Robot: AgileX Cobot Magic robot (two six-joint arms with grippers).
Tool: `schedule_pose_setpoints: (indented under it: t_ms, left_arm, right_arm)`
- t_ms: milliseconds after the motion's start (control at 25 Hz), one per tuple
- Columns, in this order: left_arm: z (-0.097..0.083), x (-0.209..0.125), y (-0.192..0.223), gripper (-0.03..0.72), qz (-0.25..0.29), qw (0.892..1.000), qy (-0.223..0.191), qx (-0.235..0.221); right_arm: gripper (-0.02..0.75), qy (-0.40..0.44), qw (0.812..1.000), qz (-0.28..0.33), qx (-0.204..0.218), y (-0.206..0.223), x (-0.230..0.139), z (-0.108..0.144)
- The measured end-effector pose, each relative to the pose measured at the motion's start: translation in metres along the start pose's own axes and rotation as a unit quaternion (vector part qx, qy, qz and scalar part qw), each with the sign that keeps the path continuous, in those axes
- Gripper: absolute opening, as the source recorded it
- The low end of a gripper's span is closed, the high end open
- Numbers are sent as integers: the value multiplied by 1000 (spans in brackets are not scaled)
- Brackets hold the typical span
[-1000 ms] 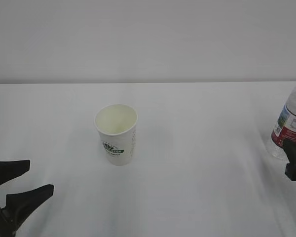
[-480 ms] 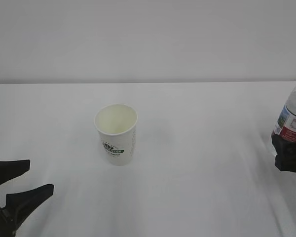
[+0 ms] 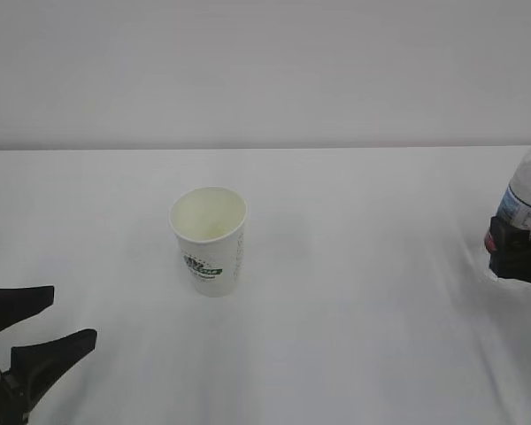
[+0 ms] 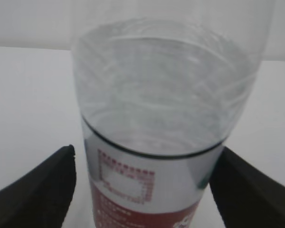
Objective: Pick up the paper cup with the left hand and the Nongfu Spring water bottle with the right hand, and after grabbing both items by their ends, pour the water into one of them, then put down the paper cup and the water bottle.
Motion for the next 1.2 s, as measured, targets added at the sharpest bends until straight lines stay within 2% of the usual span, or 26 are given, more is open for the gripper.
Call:
schedule_pose_setpoints:
  t_ms: [600,680,920,1080,1200]
  left_arm:
    - [0,0,0,591,-1,1000,1,0]
    - [0,0,0,591,-1,1000,1,0]
    - [0,0,0,585,-1,1000,1,0]
    - [0,0,0,584,-1,1000,1,0]
    - [0,0,0,583,-1,1000,1,0]
  right_arm:
    - [660,10,1000,-5,-8,38,-5,1]
    - [640,10,1000,-6,-9,38,-4,1]
    - [513,1,1000,-7,-11,38,-4,0]
    - [503,-5,1000,-7,-3,38,-4,2]
    - [503,-15,1000,-2,18,32,-6,6]
Point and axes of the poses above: a point on each arm's last joint axis where the gripper is mounted, y pointing out along that axis toward the gripper, z along the wrist's bending axis when the last joint is at zero, x = y × z, the point moved 2 cm from there along y, pointing out along that axis toward the gripper, and after that the axes turned 10 degrees about y, right-handed, at the moved point
